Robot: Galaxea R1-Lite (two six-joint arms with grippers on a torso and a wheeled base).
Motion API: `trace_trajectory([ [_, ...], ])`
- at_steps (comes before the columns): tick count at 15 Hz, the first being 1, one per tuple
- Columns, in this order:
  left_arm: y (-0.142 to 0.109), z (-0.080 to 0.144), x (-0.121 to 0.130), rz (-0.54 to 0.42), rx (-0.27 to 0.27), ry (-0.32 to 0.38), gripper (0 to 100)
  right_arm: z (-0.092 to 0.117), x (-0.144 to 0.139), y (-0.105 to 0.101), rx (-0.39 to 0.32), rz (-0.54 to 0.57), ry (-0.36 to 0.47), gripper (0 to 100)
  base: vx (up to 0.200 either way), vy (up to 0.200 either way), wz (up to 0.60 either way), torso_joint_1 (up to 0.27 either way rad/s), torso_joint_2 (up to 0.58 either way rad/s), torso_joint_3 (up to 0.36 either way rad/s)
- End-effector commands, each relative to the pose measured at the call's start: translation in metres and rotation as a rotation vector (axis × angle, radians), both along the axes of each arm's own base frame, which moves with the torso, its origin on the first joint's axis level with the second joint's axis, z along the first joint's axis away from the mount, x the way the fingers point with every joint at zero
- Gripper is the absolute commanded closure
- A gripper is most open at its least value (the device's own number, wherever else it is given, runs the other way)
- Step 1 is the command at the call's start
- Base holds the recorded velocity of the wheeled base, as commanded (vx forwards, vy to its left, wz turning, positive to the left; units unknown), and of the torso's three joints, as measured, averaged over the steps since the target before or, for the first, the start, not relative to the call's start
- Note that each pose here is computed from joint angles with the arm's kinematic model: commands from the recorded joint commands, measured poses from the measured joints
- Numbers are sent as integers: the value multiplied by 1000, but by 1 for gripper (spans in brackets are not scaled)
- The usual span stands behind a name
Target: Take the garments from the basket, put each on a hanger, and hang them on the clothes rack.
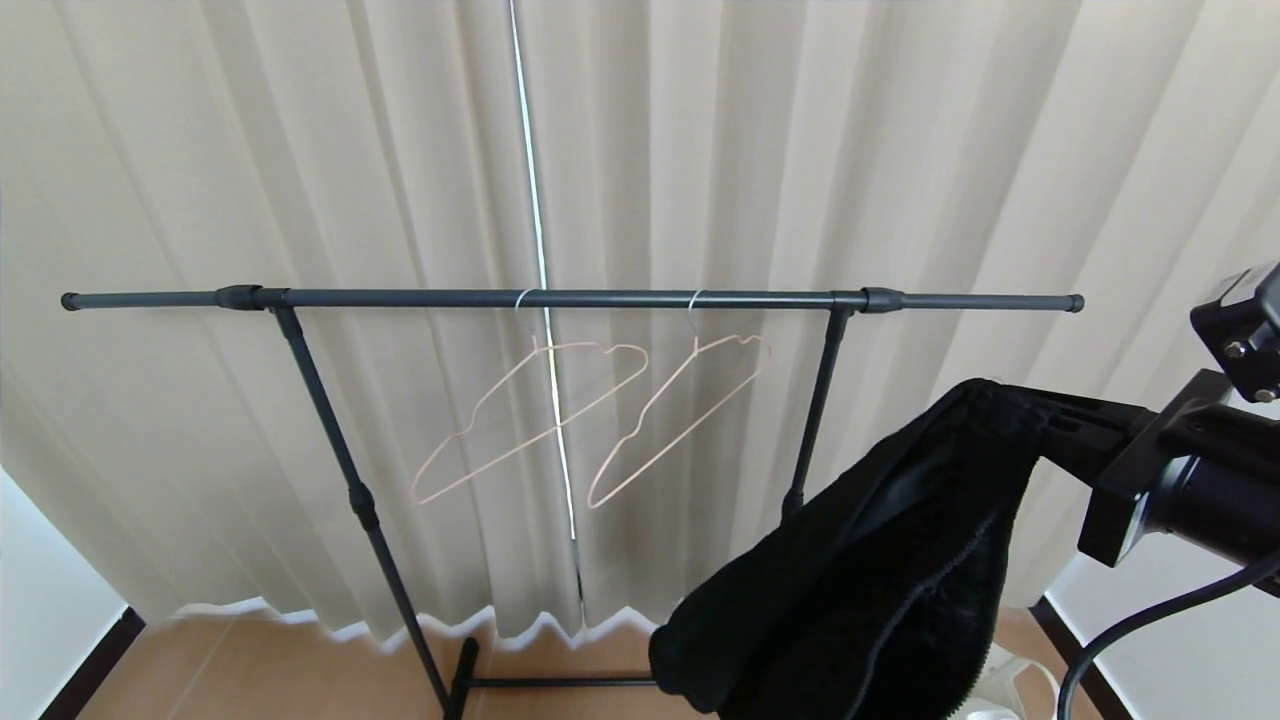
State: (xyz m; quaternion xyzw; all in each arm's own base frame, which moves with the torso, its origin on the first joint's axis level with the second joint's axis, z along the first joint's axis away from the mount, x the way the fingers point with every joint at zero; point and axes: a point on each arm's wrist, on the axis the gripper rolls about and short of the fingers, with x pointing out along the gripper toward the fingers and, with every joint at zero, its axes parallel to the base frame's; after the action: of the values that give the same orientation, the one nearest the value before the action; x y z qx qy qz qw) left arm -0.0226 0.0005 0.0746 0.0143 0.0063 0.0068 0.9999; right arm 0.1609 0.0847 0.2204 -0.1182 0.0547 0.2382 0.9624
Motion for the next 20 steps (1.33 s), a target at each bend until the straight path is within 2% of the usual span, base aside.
trace_trajectory([
  [1,0,2,3,-9,24,69,0,-2,3,2,-24,4,5,100,0,0,0,0,0,0],
  [2,-1,12,11,-34,48,172,0,-4,7,8,-37,14,14,100,0,0,0,0,0,0],
  [3,-1,32,23,-73,52,238,0,-2,12,15,-43,10,16,100,0,0,0,0,0,0],
  [4,-3,62,42,-143,36,294,0,2,29,28,-48,-13,23,100,0,0,0,0,0,0],
  [5,-4,81,62,-180,20,347,0,-2,44,36,-36,-44,49,100,0,0,0,0,0,0],
  [6,-7,96,86,-218,20,407,0,-7,52,41,35,-82,107,100,0,0,0,0,0,0],
  [7,-14,107,109,-274,1,457,0,-11,57,50,147,-96,189,100,0,0,0,0,0,0],
  [8,-25,118,125,-335,-50,485,0,-14,70,69,219,-104,239,100,0,0,0,0,0,0],
  [9,-40,127,139,-386,-95,515,0,-17,81,77,243,-158,247,100,0,0,0,0,0,0],
  [10,-60,130,154,-399,-137,574,0,-18,85,82,256,-199,238,100,0,0,0,0,0,0],
  [11,-70,131,159,-398,-147,593,0,-18,85,86,256,-199,236,100,0,0,0,0,0,0],
  [12,-105,126,174,-426,-170,686,0,-15,84,91,269,-183,231,100,0,0,0,0,0,0],
  [14,-145,114,185,-482,-176,808,0,-7,85,97,333,-174,234,100,0,0,0,0,0,0],
  [16,-178,95,192,-485,-190,919,0,0,82,108,393,-146,241,100,0,0,0,0,0,0],
  [18,-200,81,197,-485,-192,982,0,3,79,116,419,-124,249,100,0,0,0,0,0,0],
  [19,-216,70,200,-493,-167,1015,0,3,76,121,423,-103,254,100,0,0,0,0,0,0],
  [20,-217,70,200,-494,-165,1016,0,4,75,122,424,-101,254,100,0,0,0,0,0,0],
])
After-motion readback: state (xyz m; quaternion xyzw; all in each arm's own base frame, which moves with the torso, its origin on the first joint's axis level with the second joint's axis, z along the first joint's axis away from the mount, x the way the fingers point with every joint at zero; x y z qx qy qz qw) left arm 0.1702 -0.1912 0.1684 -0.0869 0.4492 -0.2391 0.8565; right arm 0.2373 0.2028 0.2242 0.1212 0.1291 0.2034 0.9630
